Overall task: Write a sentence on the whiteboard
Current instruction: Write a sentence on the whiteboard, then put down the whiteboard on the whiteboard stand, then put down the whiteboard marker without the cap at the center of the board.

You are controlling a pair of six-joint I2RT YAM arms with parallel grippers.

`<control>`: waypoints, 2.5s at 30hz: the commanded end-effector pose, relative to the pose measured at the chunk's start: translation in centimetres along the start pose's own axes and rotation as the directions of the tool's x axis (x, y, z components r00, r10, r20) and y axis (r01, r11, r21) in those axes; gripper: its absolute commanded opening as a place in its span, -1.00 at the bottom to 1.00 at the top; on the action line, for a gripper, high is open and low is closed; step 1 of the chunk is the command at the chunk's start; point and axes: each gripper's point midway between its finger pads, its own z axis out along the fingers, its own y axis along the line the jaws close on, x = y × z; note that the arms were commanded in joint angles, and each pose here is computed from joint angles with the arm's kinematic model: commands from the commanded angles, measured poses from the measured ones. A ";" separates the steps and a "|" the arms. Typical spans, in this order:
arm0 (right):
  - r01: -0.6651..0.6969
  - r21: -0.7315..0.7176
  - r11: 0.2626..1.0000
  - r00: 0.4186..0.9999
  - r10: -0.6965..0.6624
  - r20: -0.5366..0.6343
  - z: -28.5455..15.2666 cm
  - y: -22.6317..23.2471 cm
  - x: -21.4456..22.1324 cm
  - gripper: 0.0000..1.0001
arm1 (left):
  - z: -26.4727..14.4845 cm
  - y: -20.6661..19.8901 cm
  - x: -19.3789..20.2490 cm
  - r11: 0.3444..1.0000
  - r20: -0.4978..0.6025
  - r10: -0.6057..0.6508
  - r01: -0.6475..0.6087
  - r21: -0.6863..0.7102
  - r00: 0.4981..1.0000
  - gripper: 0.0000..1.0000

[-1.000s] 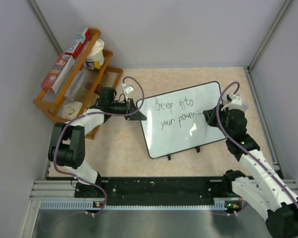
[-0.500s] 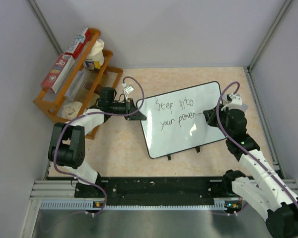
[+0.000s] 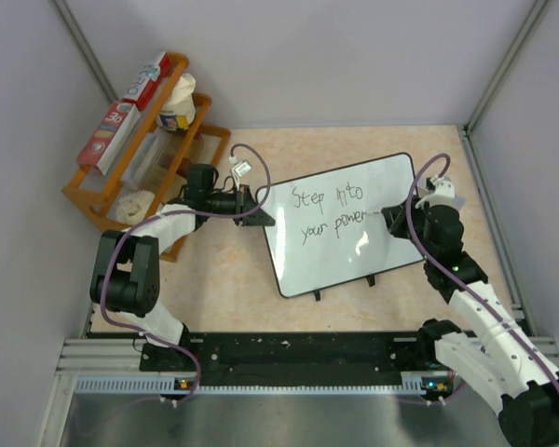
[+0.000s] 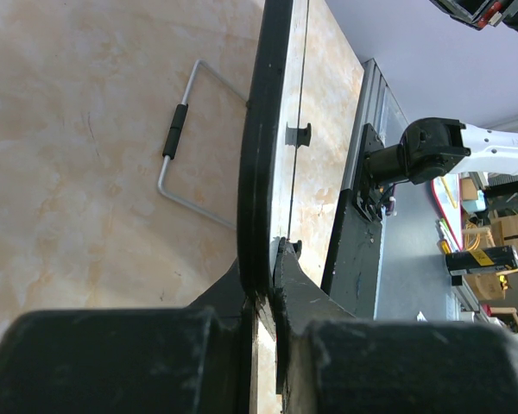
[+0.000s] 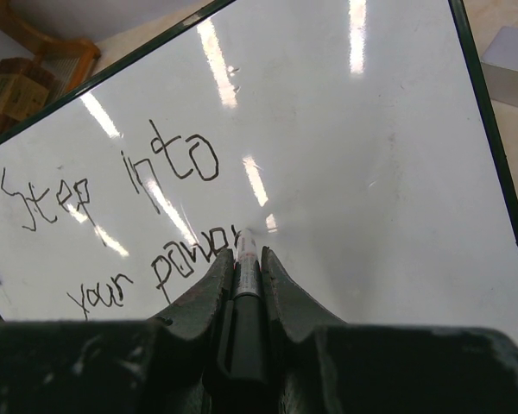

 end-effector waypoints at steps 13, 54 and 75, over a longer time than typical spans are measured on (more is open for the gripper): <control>-0.008 -0.044 0.999 0.995 0.012 0.100 -2.1 1.3 -3.5 -1.00 | 1.0 3.9 2.4 0.971 -0.070 0.176 -0.185 -0.150 0.982 -1.00; -0.192 -0.308 0.932 0.980 0.162 -0.119 -7.3 6.0 0.9 -1.00 | -10.4 -6.2 -4.5 0.779 0.360 0.398 -0.103 -0.618 0.844 0.98; -0.431 -0.236 0.871 0.824 0.273 -0.497 -9.4 4.0 13.4 -1.00 | -15.0 -6.1 -2.0 0.698 0.541 0.315 0.196 -0.689 0.779 0.98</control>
